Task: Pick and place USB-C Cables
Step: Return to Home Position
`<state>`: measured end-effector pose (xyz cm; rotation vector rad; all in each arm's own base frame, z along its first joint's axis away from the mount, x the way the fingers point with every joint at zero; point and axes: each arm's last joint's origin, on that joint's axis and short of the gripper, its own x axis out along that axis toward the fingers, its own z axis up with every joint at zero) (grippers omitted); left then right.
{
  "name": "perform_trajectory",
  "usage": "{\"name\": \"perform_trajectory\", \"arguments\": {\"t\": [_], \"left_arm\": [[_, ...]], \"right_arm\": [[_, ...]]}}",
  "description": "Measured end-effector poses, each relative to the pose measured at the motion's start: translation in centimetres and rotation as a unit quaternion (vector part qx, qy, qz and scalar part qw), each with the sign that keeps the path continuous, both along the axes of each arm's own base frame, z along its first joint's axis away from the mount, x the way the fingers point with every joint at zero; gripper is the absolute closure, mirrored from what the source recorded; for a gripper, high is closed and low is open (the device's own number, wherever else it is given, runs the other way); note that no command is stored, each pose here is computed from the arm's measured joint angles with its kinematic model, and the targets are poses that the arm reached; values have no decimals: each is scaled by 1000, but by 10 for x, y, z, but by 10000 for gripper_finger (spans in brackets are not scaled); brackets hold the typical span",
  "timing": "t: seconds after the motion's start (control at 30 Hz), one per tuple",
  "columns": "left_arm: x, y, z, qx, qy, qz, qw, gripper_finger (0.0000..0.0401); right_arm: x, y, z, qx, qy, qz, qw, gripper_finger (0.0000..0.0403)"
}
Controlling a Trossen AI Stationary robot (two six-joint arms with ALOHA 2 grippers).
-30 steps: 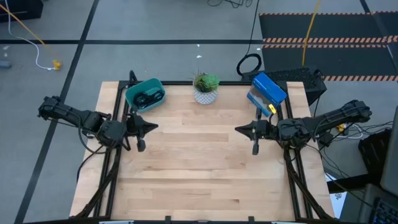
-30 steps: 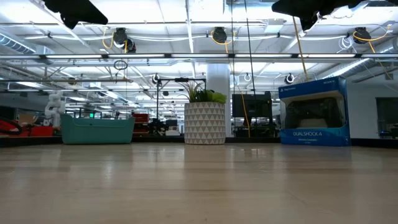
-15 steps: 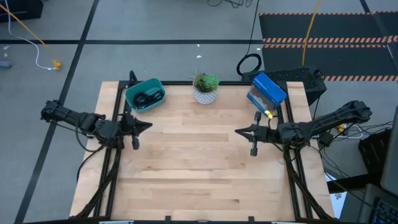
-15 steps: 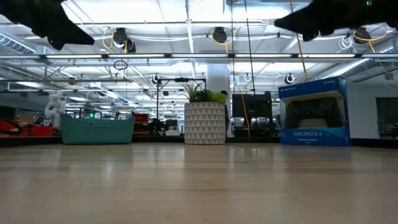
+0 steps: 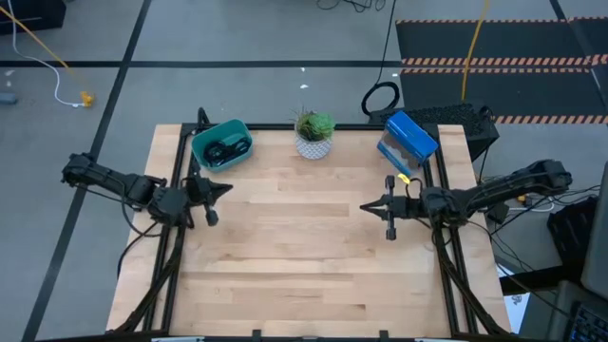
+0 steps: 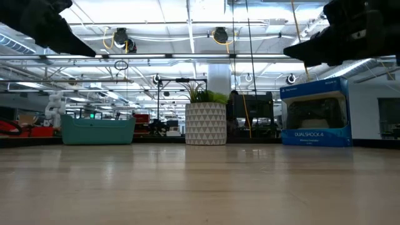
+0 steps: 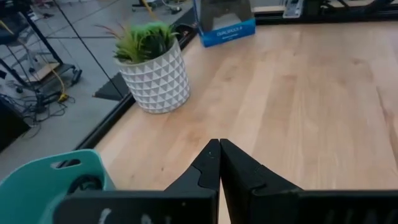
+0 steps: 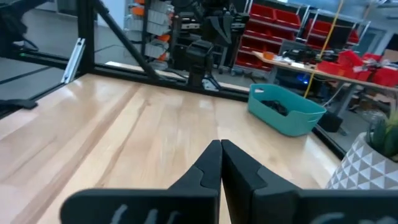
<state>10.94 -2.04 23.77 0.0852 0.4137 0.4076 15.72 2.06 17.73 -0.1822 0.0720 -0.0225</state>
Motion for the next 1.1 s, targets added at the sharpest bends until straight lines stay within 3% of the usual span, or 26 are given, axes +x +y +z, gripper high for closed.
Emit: {"name": "perform_trajectory", "arguments": {"t": [0.33,0.63,0.87,1.1], "left_arm": [[4,-4,-35,7,-43,-56,997,391],[1,-5,-50,2,-80,-116,990,397],[-4,-4,-54,-8,-101,-134,986,398],[-10,-2,-62,-4,-116,-139,983,398]], "right_arm": [[-3,-16,-11,0,10,1,1000,403],[-7,-27,-18,-13,4,-21,1000,403],[-10,-33,-12,-15,-44,-27,999,403],[-10,-34,-12,-27,-48,-28,998,403]]}}
